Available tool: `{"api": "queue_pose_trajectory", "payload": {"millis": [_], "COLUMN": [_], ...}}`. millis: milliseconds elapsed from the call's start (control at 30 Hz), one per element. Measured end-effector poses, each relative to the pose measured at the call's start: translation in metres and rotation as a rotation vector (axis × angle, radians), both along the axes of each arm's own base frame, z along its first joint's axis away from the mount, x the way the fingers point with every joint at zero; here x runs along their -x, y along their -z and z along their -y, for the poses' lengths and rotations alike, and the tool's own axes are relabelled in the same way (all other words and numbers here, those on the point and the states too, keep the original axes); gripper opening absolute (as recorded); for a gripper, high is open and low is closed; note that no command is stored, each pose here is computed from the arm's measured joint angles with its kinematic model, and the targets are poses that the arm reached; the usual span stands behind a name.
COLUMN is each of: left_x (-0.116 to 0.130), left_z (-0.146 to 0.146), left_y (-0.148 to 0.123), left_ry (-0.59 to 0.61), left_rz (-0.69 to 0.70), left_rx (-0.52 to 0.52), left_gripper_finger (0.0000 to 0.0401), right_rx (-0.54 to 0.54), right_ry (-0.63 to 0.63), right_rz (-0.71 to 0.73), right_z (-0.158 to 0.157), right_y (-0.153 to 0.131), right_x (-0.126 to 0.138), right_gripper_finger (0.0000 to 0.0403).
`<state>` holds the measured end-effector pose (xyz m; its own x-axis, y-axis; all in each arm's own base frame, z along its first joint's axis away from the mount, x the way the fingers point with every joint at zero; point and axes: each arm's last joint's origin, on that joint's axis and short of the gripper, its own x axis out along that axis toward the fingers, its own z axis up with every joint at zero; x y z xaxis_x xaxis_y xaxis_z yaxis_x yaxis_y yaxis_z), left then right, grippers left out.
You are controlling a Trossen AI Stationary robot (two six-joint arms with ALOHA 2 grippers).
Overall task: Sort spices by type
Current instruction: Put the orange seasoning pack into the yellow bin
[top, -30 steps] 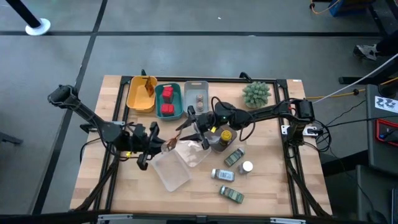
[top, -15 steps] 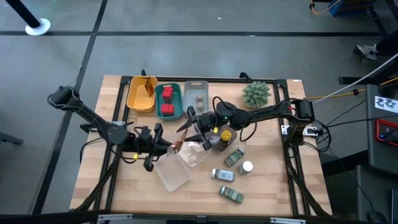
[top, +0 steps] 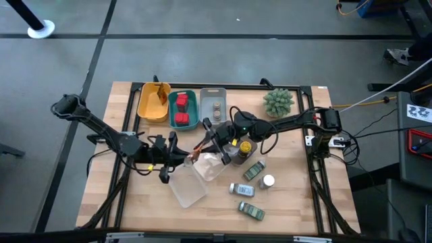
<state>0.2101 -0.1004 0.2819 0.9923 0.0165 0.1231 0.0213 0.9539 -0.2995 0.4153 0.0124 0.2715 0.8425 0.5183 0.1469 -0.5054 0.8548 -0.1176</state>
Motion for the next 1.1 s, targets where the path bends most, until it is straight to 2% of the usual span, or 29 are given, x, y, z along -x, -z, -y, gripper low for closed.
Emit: {"api": "queue_pose_trajectory", "payload": {"millis": [100,267,400,500,633,867,967,1100], "left_x": [0.000,-0.001,-0.001,0.000,0.005,0.023,0.030,0.030], "left_z": [0.000,0.000,0.000,-0.001,-0.003,-0.010,-0.014,-0.019], "left_y": [0.002,0.008,0.015,0.023,0.034,0.042,0.037,0.029], "left_ry": [0.000,-0.001,-0.019,-0.024,-0.013,0.023,0.018,-0.028], "left_rz": [-0.017,-0.077,-0.138,-0.210,-0.336,-0.527,-0.523,-0.445], "left_rx": [-0.009,-0.025,0.024,0.052,0.123,0.234,0.291,0.260], "left_gripper_finger": [0.0002,0.0038,0.0094,0.0134,0.0165,0.0170,0.0167,0.0167], "right_rx": [0.000,-0.008,-0.009,-0.010,-0.008,0.022,0.053,0.074], "right_ry": [0.002,0.047,0.071,0.090,0.152,0.253,0.307,0.424], "right_rz": [-0.010,-0.080,-0.155,-0.256,-0.408,-0.599,-0.670,-0.748], "right_z": [0.000,0.001,0.005,0.011,0.019,0.022,0.023,0.026], "right_y": [0.001,0.007,0.013,0.018,0.023,0.028,0.029,0.025], "right_x": [0.000,-0.001,-0.002,0.001,0.007,0.020,0.027,0.038], "right_gripper_finger": [0.0010,0.0023,0.0006,0.0011,0.0005,0.0004,0.0005,0.0003]}}
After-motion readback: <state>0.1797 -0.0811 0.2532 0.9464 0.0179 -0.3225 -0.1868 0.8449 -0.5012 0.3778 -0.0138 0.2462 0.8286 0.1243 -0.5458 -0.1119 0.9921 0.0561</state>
